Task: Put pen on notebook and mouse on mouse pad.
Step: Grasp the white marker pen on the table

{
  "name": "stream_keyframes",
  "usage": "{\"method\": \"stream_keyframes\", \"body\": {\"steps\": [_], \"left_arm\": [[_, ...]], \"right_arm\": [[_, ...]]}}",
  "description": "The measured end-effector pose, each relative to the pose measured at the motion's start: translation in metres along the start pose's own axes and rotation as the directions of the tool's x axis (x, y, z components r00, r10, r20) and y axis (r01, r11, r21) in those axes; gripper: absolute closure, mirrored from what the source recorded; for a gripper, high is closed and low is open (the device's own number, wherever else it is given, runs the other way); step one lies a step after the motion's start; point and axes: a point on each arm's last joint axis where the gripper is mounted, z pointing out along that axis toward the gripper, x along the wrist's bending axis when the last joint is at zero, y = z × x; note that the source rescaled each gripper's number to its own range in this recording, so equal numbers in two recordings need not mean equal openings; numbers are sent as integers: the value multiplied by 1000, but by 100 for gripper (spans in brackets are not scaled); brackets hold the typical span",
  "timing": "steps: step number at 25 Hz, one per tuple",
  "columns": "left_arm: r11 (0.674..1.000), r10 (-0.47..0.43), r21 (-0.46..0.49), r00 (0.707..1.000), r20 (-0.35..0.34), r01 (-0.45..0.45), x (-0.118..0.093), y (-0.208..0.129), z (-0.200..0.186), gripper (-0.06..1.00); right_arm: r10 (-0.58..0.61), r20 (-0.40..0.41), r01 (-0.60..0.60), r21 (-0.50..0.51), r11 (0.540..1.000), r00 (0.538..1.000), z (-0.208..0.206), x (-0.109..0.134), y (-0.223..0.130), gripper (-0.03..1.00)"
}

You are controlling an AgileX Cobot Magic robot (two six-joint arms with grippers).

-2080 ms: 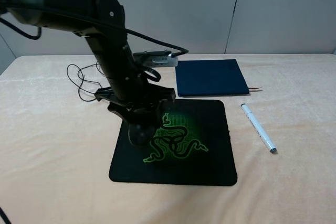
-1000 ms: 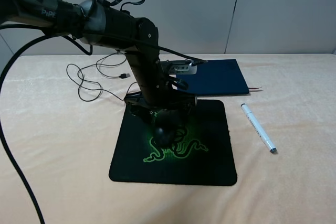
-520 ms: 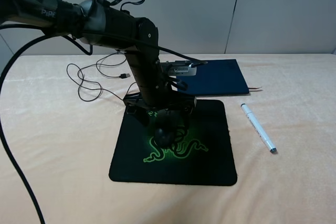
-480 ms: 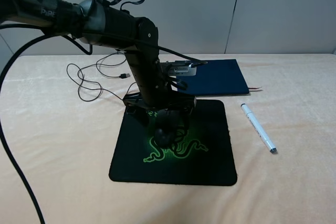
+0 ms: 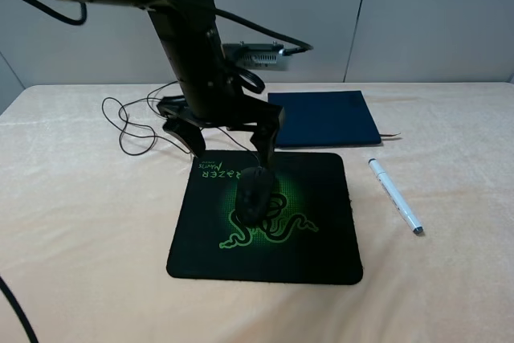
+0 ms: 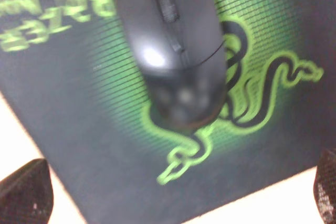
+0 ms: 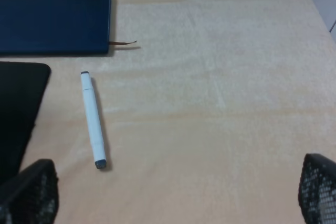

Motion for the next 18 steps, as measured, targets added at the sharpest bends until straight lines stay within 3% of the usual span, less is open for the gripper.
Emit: {"method": "stream_keyframes", "body": {"steps": [9,18], "left_arm": [[995,65,-64,991,-114,-72,13,-39,-92,-5],[982,67,-166,991,-116,-86,31,-110,-141,-5]], "right_arm": [[0,0,0,0,1000,1000,0,0,0,-3],[0,0,0,0,1000,1000,0,0,0,-3]]}}
